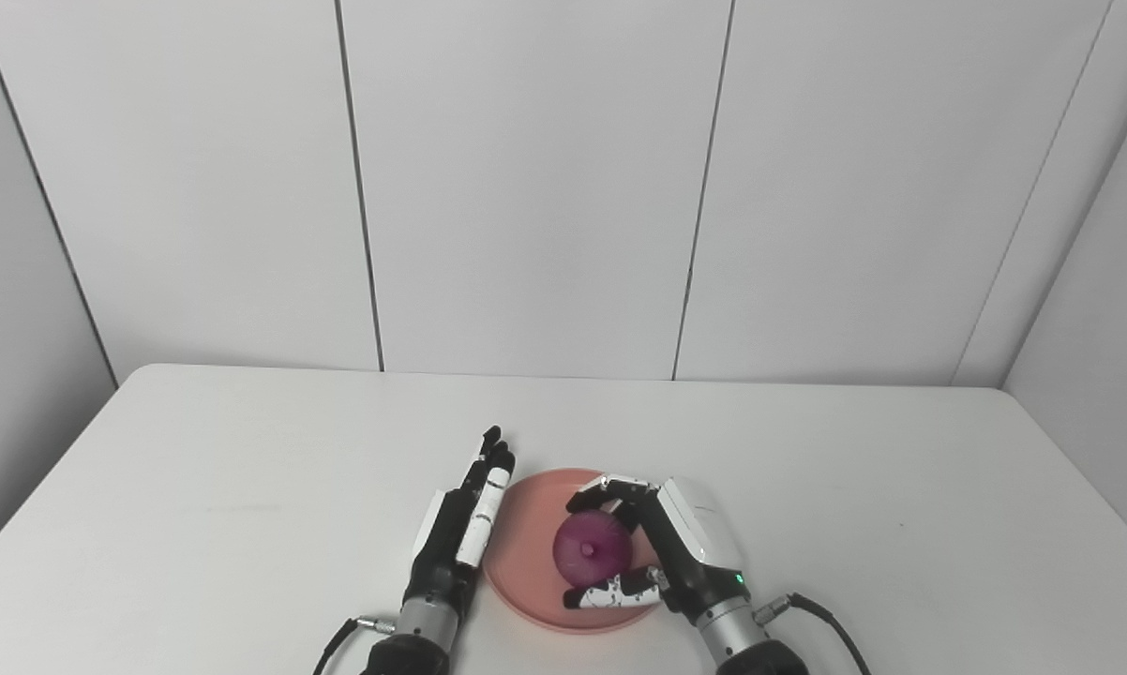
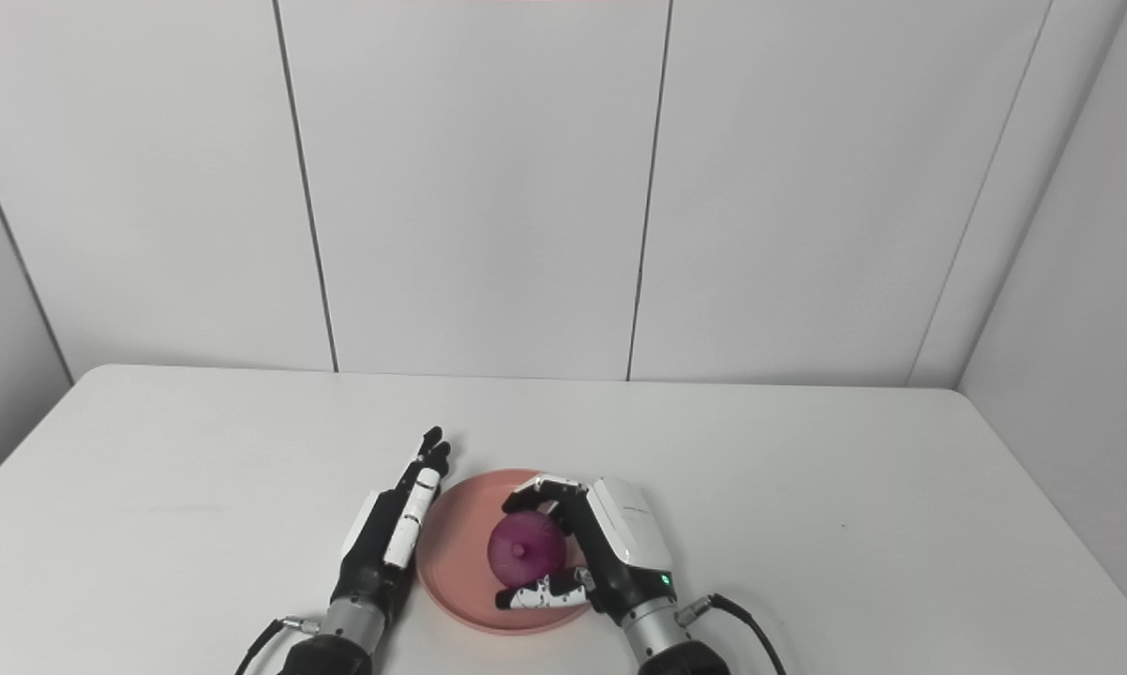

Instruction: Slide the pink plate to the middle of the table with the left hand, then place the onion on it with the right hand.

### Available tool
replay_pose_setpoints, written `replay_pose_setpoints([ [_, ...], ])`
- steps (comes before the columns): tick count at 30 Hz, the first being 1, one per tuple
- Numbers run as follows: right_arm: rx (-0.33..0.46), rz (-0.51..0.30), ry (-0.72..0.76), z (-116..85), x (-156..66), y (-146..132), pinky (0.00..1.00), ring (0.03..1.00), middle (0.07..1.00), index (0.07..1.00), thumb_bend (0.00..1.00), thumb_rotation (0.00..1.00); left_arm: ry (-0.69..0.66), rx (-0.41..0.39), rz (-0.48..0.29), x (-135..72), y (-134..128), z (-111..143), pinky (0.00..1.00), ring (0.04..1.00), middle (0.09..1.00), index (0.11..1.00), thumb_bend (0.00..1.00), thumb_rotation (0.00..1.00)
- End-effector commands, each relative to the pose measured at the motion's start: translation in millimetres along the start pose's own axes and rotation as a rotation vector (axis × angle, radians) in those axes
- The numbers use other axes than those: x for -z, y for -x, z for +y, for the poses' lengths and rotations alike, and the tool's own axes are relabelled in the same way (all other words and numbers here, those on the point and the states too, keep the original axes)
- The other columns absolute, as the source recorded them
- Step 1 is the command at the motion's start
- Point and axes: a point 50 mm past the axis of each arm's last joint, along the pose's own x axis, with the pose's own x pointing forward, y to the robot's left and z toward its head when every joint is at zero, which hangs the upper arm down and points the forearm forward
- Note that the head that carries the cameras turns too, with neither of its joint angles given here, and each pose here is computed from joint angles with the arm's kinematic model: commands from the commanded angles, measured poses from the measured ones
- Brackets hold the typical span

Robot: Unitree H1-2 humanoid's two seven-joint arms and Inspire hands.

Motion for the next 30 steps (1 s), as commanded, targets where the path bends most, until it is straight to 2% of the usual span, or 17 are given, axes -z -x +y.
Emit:
replay_pose_setpoints([
  [1, 0.046, -0.102, 0.012, -16, -11, -8, 0.68, 0.783, 0.824, 0.813, 0.69, 0.33, 0.020, 0.046, 0.007, -7, -4, -17, 0.99, 0.995, 0.997, 0.978, 0.53, 1.00],
  [5, 0.064, -0.127, -0.017, -17, -11, -3, 0.75, 0.844, 0.881, 0.869, 0.70, 0.46, 0.017, 0.049, 0.009, -8, -4, -17, 1.00, 0.999, 1.000, 0.982, 0.54, 1.00],
  [11, 0.066, -0.144, -0.046, -22, -12, 2, 0.84, 0.908, 0.931, 0.925, 0.72, 0.59, 0.011, 0.051, 0.005, -8, -4, -17, 1.00, 1.000, 1.000, 0.984, 0.53, 1.00],
  [17, 0.066, -0.154, -0.109, -31, -13, 11, 0.94, 0.964, 0.977, 0.976, 0.72, 0.76, 0.019, 0.046, 0.005, -7, -4, -17, 1.00, 0.996, 0.993, 0.979, 0.53, 1.00],
  [20, 0.087, -0.159, -0.144, -35, -12, 16, 0.95, 0.971, 0.986, 0.987, 0.73, 0.88, 0.025, 0.045, -0.003, -6, -4, -17, 1.00, 0.986, 0.983, 0.971, 0.53, 1.00],
  [26, 0.117, -0.140, -0.187, -44, -4, 21, 0.97, 0.982, 0.998, 0.991, 0.70, 0.97, 0.028, 0.043, 0.002, -6, -3, -15, 1.00, 0.986, 0.979, 0.967, 0.54, 1.00],
  [30, 0.155, -0.080, -0.168, -51, 3, 25, 0.88, 0.942, 0.971, 0.974, 0.74, 1.00, 0.029, 0.042, 0.004, -7, -1, -13, 1.00, 0.988, 0.979, 0.967, 0.54, 1.00],
])
